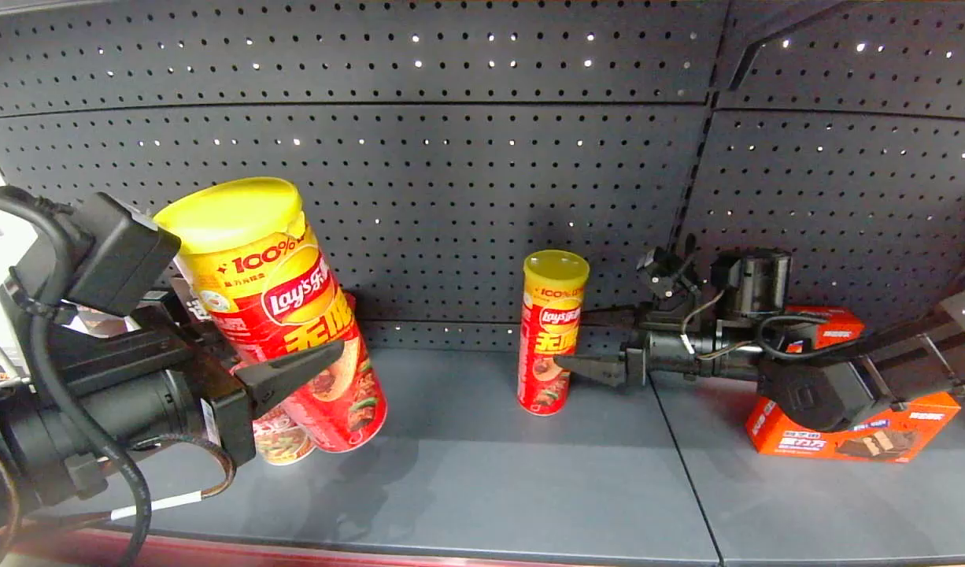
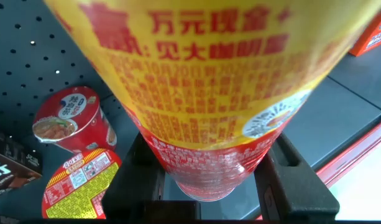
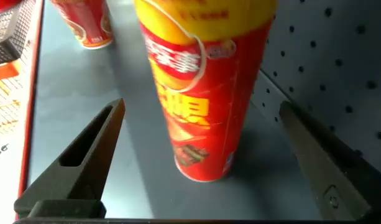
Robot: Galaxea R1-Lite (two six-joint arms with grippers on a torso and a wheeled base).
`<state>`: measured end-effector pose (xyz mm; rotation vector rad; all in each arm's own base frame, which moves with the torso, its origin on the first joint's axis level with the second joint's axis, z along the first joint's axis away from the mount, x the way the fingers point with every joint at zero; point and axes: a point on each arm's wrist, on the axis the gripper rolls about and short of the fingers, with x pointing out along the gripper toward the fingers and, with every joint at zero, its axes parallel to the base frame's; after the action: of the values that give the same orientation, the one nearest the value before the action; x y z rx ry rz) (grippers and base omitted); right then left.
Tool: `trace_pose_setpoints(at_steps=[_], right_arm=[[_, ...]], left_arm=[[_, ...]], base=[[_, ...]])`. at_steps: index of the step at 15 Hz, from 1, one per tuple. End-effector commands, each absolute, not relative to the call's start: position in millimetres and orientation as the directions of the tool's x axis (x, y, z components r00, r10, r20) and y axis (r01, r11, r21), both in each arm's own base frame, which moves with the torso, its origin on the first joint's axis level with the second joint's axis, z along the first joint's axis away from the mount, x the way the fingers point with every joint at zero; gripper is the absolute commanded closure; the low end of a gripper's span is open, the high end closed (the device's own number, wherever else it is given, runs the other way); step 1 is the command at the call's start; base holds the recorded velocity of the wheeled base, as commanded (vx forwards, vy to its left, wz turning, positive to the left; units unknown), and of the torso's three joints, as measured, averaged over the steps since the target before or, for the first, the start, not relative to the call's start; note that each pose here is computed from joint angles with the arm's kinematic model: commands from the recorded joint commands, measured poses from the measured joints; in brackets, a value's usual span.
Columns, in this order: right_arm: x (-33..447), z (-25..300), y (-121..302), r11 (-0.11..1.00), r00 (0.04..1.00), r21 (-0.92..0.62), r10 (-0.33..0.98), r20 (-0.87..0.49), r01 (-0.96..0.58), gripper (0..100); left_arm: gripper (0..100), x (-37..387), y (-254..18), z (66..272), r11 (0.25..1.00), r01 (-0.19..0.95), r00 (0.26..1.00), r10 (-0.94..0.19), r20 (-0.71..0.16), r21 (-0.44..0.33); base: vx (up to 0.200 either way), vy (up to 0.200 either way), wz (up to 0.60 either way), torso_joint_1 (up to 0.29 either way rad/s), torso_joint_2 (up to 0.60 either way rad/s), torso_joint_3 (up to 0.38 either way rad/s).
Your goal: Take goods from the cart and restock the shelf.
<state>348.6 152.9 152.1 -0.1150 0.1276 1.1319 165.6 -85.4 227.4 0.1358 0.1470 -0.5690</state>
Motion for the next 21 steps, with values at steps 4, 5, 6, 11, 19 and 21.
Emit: trace_pose_setpoints(at_steps=[4, 5, 6, 11, 19, 21], right_arm=[[368, 128, 168, 0.405, 0.399, -0.006, 0.898, -0.183, -0.914, 0], [370, 125, 170, 0.401, 0.395, -0.004, 0.9, -0.183, -0.916, 0], [374, 121, 174, 0.395, 0.39, -0.005, 0.903, -0.182, -0.918, 0], [389, 107, 187, 0.381, 0.375, -0.002, 0.908, -0.184, -0.924, 0], [341, 146, 193, 0.4, 0.401, -0.042, 0.901, -0.166, -0.916, 100], [312, 162, 196, 0.431, 0.433, -0.051, 0.885, -0.171, -0.901, 100]], left_arm=[[100, 166, -86, 225, 0.834, 0.545, 0.831, -0.525, -0.184, 0.086], [100, 166, -86, 224, 0.834, 0.546, 0.831, -0.524, -0.187, 0.086], [100, 166, -86, 224, 0.834, 0.546, 0.83, -0.524, -0.188, 0.086], [100, 167, -82, 224, 0.843, 0.53, 0.84, -0.509, -0.19, 0.085], [100, 166, -81, 220, 0.842, 0.532, 0.837, -0.509, -0.199, 0.084], [100, 166, -82, 222, 0.842, 0.532, 0.839, -0.51, -0.19, 0.086]], base=[[0.0, 0.0, 0.0, 0.0, 0.0, 0.0], [0.0, 0.0, 0.0, 0.0, 0.0, 0.0], [0.0, 0.0, 0.0, 0.0, 0.0, 0.0], [0.0, 0.0, 0.0, 0.0, 0.0, 0.0], [0.0, 0.0, 0.0, 0.0, 0.0, 0.0], [0.0, 0.0, 0.0, 0.0, 0.0, 0.0]])
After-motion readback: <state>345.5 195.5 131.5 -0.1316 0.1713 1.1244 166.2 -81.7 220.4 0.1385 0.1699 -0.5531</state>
